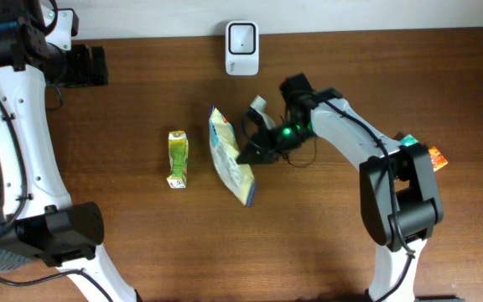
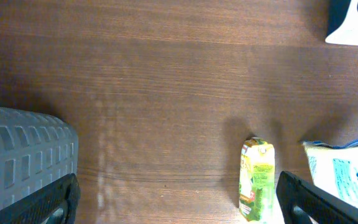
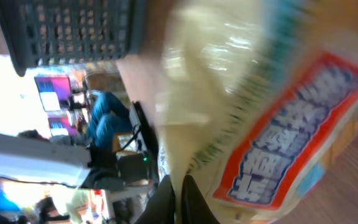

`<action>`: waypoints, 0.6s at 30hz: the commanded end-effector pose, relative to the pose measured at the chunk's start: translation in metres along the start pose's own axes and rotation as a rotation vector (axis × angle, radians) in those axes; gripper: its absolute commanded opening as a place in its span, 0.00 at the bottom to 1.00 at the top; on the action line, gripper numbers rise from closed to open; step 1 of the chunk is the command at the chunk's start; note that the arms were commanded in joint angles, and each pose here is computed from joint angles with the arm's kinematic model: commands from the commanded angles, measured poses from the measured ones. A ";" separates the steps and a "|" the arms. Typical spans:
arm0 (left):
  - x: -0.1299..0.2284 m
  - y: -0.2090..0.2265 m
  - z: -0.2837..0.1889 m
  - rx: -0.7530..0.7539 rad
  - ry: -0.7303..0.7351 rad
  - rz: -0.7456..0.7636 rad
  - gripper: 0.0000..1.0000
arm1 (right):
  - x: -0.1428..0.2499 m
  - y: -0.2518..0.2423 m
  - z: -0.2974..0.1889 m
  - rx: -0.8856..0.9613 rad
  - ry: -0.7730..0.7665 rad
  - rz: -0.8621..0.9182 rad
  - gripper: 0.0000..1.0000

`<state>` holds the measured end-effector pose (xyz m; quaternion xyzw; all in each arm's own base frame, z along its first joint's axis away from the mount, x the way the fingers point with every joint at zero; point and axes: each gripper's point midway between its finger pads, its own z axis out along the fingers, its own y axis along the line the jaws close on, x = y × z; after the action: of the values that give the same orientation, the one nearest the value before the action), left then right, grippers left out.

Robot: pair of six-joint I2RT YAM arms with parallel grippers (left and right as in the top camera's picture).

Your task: Scan the item barcode

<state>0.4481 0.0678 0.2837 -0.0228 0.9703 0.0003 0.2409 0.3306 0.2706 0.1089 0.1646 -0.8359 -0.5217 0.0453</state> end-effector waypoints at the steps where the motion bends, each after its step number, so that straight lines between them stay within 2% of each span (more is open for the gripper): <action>1: 0.000 0.002 0.000 0.000 0.000 0.007 0.99 | 0.011 -0.046 -0.024 0.153 -0.026 0.114 0.04; 2: 0.000 0.002 0.000 0.000 0.000 0.007 0.99 | 0.013 -0.064 -0.033 0.238 -0.030 0.136 0.05; 3: 0.000 0.002 0.000 0.000 -0.001 0.007 0.99 | 0.016 -0.081 -0.045 0.325 -0.034 0.162 0.14; 5: 0.000 0.002 0.000 0.000 0.000 0.007 0.99 | 0.020 -0.114 -0.070 0.491 -0.057 0.235 0.17; 6: 0.000 0.002 0.000 0.000 0.000 0.007 0.99 | 0.023 -0.129 -0.085 0.565 -0.068 0.265 0.25; 7: 0.000 0.002 0.000 0.000 0.000 0.007 0.99 | 0.026 -0.135 -0.092 0.604 -0.069 0.279 0.44; 8: 0.000 0.002 0.000 0.000 0.000 0.007 0.99 | 0.026 -0.138 -0.099 0.638 -0.067 0.285 0.51; 9: 0.000 0.002 0.000 0.000 0.000 0.007 0.99 | 0.023 -0.133 -0.107 0.666 -0.064 0.286 0.54; 10: 0.000 0.002 0.000 0.000 0.000 0.007 0.99 | 0.017 -0.123 -0.112 0.674 -0.060 0.273 0.54; 13: 0.000 0.002 0.000 0.000 0.000 0.007 0.99 | -0.002 -0.070 -0.116 0.713 -0.025 0.170 0.44; 14: 0.000 0.002 0.000 0.000 0.000 0.007 0.99 | -0.007 -0.054 -0.110 0.726 -0.012 0.131 0.37; 15: 0.000 0.002 0.000 0.000 0.000 0.007 0.99 | -0.010 -0.041 -0.098 0.742 0.006 0.085 0.12; 16: 0.000 0.002 0.000 0.000 0.000 0.007 0.99 | -0.009 -0.036 -0.086 0.760 0.020 0.073 0.04; 18: 0.000 0.002 0.000 0.000 0.000 0.007 0.99 | -0.004 -0.045 -0.076 0.887 0.033 0.107 0.04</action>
<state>0.4480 0.0678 0.2835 -0.0228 0.9704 0.0002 0.2404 0.3692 0.1829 0.1104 0.1367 -0.9739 -0.1806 0.0164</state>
